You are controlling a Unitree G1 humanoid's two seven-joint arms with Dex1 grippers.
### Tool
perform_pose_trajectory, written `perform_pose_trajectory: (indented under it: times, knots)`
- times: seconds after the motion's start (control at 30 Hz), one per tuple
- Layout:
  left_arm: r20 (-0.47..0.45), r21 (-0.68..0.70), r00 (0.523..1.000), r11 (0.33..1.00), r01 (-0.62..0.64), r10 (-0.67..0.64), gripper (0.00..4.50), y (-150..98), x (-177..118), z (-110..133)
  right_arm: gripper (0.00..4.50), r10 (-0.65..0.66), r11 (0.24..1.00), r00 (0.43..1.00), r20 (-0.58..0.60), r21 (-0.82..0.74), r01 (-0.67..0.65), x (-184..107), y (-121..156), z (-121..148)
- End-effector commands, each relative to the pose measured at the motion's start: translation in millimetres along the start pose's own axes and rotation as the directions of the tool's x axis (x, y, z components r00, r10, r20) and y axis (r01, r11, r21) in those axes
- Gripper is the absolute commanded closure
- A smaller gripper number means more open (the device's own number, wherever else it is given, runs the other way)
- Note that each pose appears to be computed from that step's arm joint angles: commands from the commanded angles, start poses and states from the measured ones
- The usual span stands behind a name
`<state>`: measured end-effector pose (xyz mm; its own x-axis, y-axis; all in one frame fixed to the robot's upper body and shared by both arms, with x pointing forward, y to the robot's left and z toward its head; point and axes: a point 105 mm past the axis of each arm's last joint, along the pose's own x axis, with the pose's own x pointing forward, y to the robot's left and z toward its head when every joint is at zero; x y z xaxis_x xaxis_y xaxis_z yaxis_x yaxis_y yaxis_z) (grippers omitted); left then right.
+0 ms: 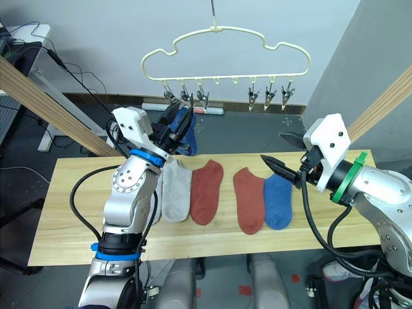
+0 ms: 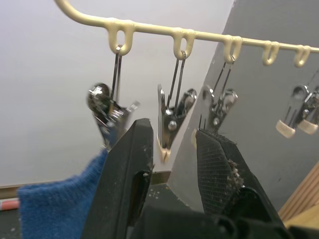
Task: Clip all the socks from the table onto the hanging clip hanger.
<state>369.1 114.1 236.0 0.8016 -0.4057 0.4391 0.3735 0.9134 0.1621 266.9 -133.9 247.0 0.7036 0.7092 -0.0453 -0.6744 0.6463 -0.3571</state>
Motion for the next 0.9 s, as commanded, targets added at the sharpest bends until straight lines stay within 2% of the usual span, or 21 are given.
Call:
perform_pose_trajectory:
  times: [0.03, 0.37, 0.9]
  knots:
    - [0.048, 0.011, 0.999, 1.0, -0.003, 0.003, 2.86, -0.7, 4.0, 8.6, 1.21, 0.002, 0.999, 0.999, 0.034, -0.044, 0.0, -3.4, 3.3, 12.6]
    - [0.075, 0.0, 0.997, 0.999, -0.035, 0.035, 2.86, 3.1, 16.7, 10.8, 1.21, 0.012, 1.0, 0.998, 0.062, -0.018, -0.011, -6.8, 2.9, 18.9]
    - [0.113, -0.009, 0.991, 0.997, -0.076, 0.077, 2.86, 2.9, 27.2, 27.2, 1.21, 0.037, 0.999, 0.997, 0.066, 0.006, -0.037, -8.6, 3.4, 21.1]
